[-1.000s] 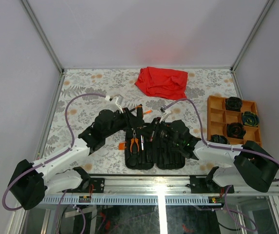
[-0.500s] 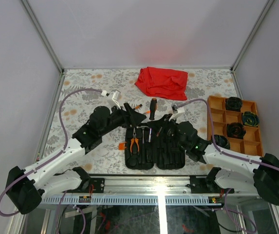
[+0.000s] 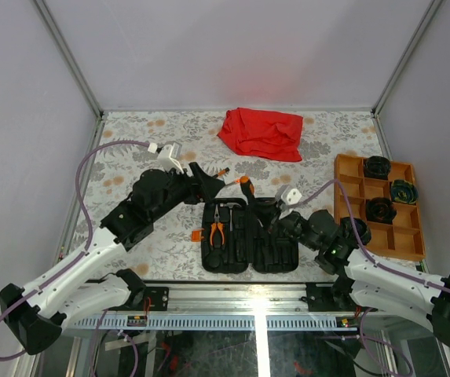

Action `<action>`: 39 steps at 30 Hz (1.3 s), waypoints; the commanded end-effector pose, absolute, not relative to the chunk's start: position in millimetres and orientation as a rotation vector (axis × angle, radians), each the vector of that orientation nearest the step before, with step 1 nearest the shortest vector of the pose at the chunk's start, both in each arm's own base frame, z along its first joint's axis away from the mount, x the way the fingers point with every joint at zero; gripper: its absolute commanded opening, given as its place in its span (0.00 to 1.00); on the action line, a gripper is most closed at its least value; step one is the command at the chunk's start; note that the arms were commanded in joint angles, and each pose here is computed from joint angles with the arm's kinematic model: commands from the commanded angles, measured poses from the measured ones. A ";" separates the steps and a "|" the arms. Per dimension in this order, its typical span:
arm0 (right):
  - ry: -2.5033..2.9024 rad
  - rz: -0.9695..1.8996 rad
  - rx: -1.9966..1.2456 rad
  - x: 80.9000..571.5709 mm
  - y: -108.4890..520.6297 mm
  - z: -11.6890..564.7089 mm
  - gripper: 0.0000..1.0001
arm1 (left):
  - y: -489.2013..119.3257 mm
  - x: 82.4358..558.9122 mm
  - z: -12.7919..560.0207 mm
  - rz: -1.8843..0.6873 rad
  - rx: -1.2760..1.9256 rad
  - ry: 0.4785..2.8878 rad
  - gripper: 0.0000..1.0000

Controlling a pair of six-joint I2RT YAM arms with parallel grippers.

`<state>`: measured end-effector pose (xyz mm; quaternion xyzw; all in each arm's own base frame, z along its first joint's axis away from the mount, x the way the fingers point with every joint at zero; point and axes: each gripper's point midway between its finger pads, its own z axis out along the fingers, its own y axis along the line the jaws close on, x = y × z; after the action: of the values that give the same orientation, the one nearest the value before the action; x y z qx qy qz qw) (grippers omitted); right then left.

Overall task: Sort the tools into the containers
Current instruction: Pick up the screwdriver from the center of the board.

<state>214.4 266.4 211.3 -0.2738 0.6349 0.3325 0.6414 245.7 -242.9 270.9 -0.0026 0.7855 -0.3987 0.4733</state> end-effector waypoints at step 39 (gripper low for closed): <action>0.682 -0.144 -2.138 185.0 213.6 182.0 0.01 | -337.3 150.7 224.5 -1.237 0.853 2.100 0.67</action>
<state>174.1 214.9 169.1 -0.8625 0.2887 -0.0172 0.4152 161.8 -327.7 228.5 0.2881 0.7860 -0.4628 0.2918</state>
